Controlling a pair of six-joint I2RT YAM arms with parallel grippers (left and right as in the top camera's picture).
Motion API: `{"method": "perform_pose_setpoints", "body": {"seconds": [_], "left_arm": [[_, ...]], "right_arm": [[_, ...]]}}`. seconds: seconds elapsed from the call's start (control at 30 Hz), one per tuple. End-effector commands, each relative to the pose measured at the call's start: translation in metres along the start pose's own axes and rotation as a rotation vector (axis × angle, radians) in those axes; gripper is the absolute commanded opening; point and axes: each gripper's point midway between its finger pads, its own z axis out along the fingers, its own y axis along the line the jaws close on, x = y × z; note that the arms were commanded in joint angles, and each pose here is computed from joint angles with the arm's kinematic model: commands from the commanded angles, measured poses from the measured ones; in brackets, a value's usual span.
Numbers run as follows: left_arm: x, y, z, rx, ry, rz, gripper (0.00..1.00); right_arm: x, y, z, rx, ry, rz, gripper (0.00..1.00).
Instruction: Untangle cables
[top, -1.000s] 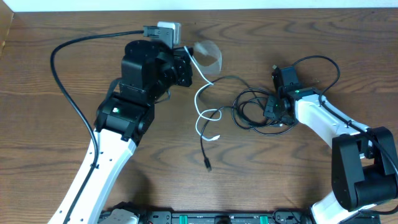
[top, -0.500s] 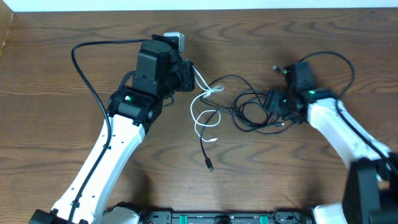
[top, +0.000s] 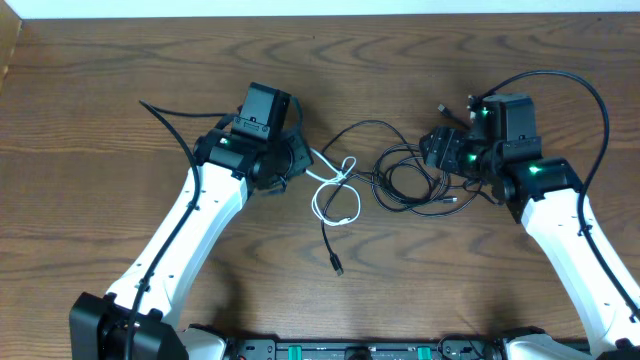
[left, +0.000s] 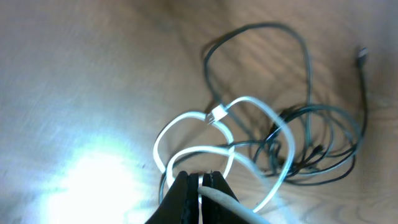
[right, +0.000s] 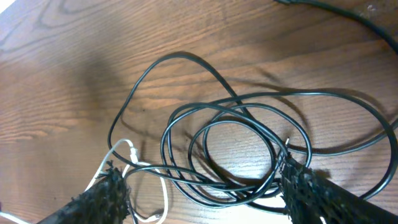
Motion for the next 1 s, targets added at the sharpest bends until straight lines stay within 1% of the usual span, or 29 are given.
{"method": "perform_pose_setpoints", "body": {"seconds": [0.0,0.13,0.17,0.2,0.3,0.43,0.53,0.6,0.7,0.8,0.87,0.97], "left_arm": [[0.002,0.013,-0.003,-0.069,-0.015,-0.025,0.08],[-0.011,0.051,-0.009,-0.266,-0.112,-0.029,0.08],[-0.028,0.071,-0.019,-0.359,-0.2,-0.042,0.08],[-0.037,0.078,-0.025,-0.381,-0.234,-0.06,0.08],[-0.066,0.082,-0.049,-0.33,-0.308,-0.143,0.08],[-0.118,0.088,-0.109,-0.235,-0.502,-0.229,0.08],[-0.14,0.101,-0.156,-0.187,-0.647,-0.304,0.08],[-0.144,0.113,-0.178,-0.179,-0.707,-0.342,0.08],[-0.142,0.129,-0.193,-0.205,-0.735,-0.375,0.08],[-0.139,0.15,-0.196,-0.28,-0.734,-0.406,0.08],[-0.133,0.148,-0.187,-0.256,-0.678,-0.406,0.08],[-0.122,0.122,-0.157,-0.121,-0.516,-0.312,0.08]], "right_arm": [[0.002,0.007,0.001,-0.015,0.01,-0.025,0.78],[0.005,0.01,0.002,-0.019,0.017,-0.035,0.78],[0.006,0.011,0.002,-0.02,0.022,-0.037,0.78],[0.007,0.011,0.002,-0.019,0.025,-0.037,0.78],[0.009,0.01,0.002,-0.015,0.032,-0.036,0.79],[0.01,0.01,0.002,-0.012,0.036,-0.036,0.79],[0.01,0.01,0.002,-0.012,0.036,-0.035,0.79],[0.009,0.01,0.002,-0.012,0.034,-0.036,0.8],[0.007,0.011,0.002,-0.018,0.025,-0.037,0.8],[0.005,0.012,0.002,-0.022,0.017,-0.04,0.8],[0.005,0.012,0.002,-0.019,0.016,-0.04,0.8],[0.005,0.012,0.002,-0.02,0.014,-0.04,0.8]]}}
